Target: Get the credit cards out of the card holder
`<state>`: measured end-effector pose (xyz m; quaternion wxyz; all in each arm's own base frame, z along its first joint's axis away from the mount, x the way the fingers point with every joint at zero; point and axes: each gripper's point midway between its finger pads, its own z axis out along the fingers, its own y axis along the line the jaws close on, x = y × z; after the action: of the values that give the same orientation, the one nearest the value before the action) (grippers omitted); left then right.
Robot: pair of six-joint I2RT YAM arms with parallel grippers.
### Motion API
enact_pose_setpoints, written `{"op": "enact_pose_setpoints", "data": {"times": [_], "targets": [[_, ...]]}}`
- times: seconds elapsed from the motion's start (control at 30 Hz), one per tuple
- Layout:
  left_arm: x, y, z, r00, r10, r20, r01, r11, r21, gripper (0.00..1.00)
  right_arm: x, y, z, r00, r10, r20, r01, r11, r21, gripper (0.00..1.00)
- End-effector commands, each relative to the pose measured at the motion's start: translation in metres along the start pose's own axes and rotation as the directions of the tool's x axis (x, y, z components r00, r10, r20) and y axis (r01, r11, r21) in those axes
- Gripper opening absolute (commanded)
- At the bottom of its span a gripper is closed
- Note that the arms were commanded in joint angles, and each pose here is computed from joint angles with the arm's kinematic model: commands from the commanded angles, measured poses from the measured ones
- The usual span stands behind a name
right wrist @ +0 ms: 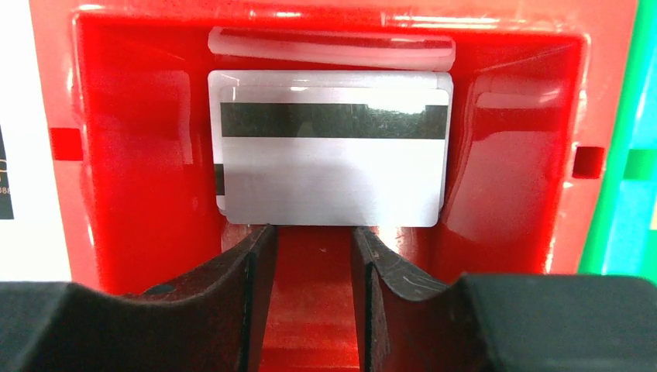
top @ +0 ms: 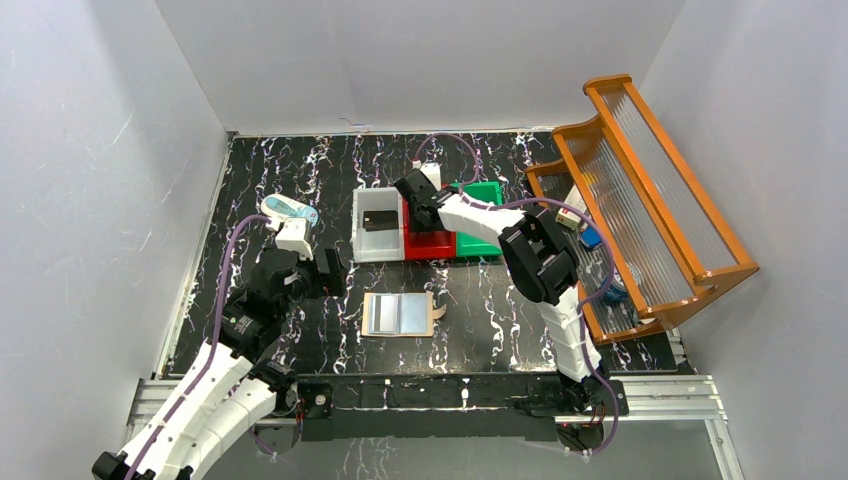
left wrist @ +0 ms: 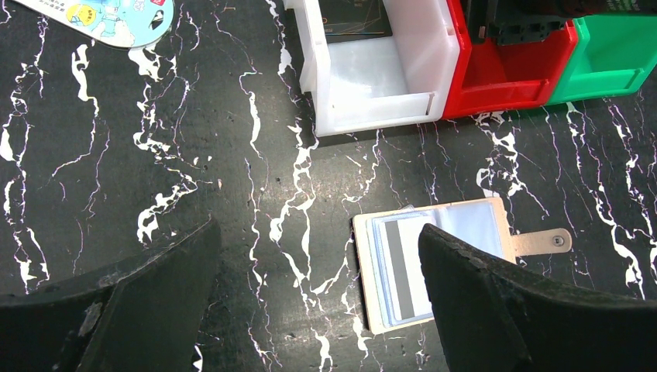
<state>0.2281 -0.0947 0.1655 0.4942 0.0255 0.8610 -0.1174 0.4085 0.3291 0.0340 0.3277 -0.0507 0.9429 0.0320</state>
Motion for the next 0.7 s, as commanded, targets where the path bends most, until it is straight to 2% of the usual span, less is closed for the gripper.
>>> {"op": "enact_pose_setpoints", "data": {"times": [0.0,0.2,0.57,0.67], "targets": [[-0.004,0.001,0.000,1.000,-0.003,0.019,0.003,1.000,-0.008,0.98,-0.032,-0.002,-0.007,0.992,0.032,0.121,-0.033,0.999,0.007,0.48],[-0.003,0.002,0.000,1.000,-0.005,0.019,0.006,1.000,-0.014,0.98,-0.030,0.002,-0.017,0.992,0.073,0.101,-0.071,0.997,-0.029,0.49],[-0.003,0.000,0.000,1.000,-0.004,0.017,0.004,1.000,-0.001,0.98,-0.055,0.025,-0.089,0.983,0.123,0.138,-0.082,0.958,-0.273,0.56],[-0.003,0.000,0.000,1.000,-0.005,0.014,0.005,1.000,-0.002,0.98,-0.052,0.025,-0.102,0.982,0.152,0.113,-0.114,0.951,-0.286,0.58]]}}
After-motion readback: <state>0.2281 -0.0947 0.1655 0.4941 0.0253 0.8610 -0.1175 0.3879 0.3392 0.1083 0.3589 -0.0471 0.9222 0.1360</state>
